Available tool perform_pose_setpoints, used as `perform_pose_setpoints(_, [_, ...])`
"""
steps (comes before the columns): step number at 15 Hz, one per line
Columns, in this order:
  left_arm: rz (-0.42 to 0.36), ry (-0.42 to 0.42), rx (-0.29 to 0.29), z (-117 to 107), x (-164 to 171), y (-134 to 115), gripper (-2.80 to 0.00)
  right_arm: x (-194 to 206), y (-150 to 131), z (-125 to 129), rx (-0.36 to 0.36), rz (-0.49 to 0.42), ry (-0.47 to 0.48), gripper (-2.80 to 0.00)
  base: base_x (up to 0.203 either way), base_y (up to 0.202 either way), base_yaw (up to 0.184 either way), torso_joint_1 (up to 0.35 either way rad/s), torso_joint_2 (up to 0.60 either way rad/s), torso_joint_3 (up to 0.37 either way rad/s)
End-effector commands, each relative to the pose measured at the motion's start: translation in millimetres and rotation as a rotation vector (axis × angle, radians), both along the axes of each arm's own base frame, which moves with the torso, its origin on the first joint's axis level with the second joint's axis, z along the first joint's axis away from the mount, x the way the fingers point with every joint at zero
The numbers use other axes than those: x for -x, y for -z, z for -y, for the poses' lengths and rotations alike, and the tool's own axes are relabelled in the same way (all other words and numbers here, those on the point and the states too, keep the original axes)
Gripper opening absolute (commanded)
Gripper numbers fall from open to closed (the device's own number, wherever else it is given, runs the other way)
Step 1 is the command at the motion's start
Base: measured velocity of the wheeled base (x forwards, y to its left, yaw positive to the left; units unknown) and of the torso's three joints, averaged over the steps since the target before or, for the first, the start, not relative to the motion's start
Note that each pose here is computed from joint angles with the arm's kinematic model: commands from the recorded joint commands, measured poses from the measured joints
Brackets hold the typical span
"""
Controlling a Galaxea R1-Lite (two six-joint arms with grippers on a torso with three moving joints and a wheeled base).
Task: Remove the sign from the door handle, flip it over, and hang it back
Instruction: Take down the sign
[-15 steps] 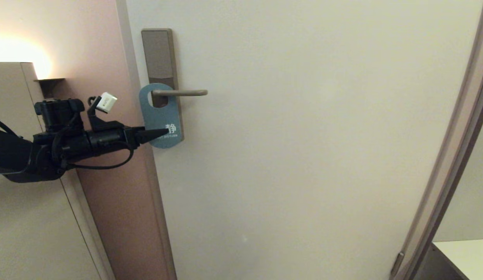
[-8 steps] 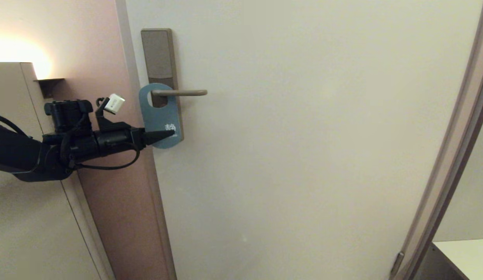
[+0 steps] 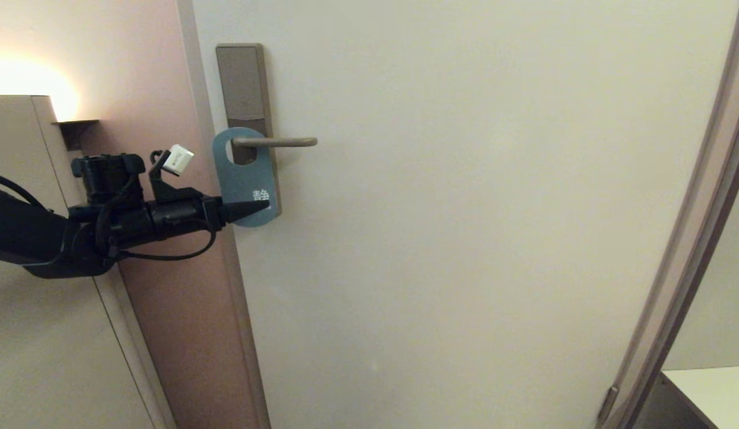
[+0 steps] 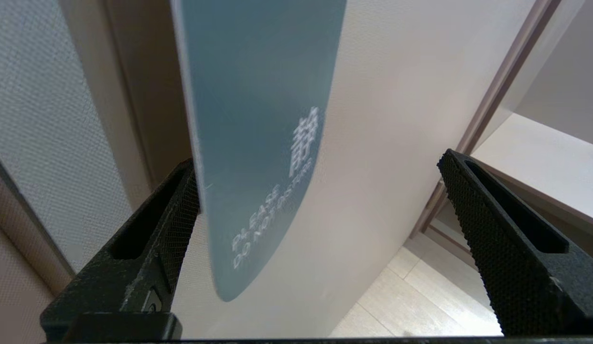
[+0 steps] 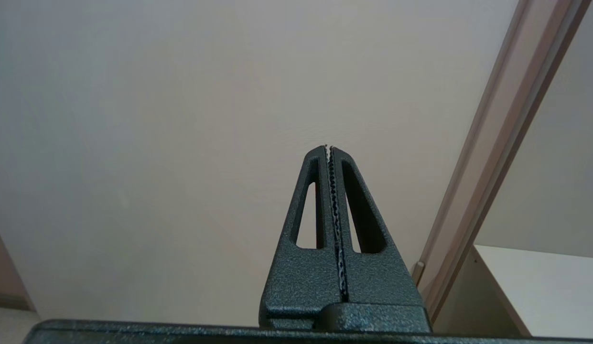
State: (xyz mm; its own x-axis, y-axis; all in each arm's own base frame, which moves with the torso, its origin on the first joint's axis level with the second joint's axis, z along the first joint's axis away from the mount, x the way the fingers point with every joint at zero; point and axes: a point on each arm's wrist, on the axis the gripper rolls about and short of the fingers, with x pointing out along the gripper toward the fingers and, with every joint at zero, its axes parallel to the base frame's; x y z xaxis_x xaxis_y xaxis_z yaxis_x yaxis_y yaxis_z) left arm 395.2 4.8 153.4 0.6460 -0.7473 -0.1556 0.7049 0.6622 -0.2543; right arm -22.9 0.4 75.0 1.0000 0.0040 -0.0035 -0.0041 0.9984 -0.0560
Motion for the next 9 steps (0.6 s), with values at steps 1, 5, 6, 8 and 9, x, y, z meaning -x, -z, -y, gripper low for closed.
perform_pose_setpoints(1, [0.009,0.003,0.002,-0.5,-2.3,-1.1,0.00,-0.1,0.0,0.0,0.001,-0.001,-0.001,-2.80,0.000,0.000,0.000,0.000,0.00,0.000])
perform_pose_setpoints(5, [0.021,0.002,0.001,-1.0,-7.0,-2.3,0.00,-0.1,0.0,0.0,0.001,-0.001,0.001,-2.80,0.000,0.000,0.000,0.000,0.00,0.000])
perform_pose_setpoints(6, [0.021,0.002,0.001,-1.0,-6.6,-2.5,0.00,-0.1,0.0,-0.1,0.001,-0.001,-0.001,-2.80,0.000,0.000,0.000,0.000,0.00,0.000])
perform_pose_setpoints(8, [0.023,0.004,0.001,-0.6,-7.2,-2.1,-1.54,-0.1,0.0,-0.1,0.001,-0.001,-0.001,-2.80,0.000,0.000,0.000,0.000,0.00,0.000])
perform_pose_setpoints(9, [0.032,0.004,0.000,-0.5,-7.6,-1.9,-2.80,-0.1,0.0,0.0,0.001,-0.001,-0.002,-2.80,0.000,0.000,0.000,0.000,0.00,0.000])
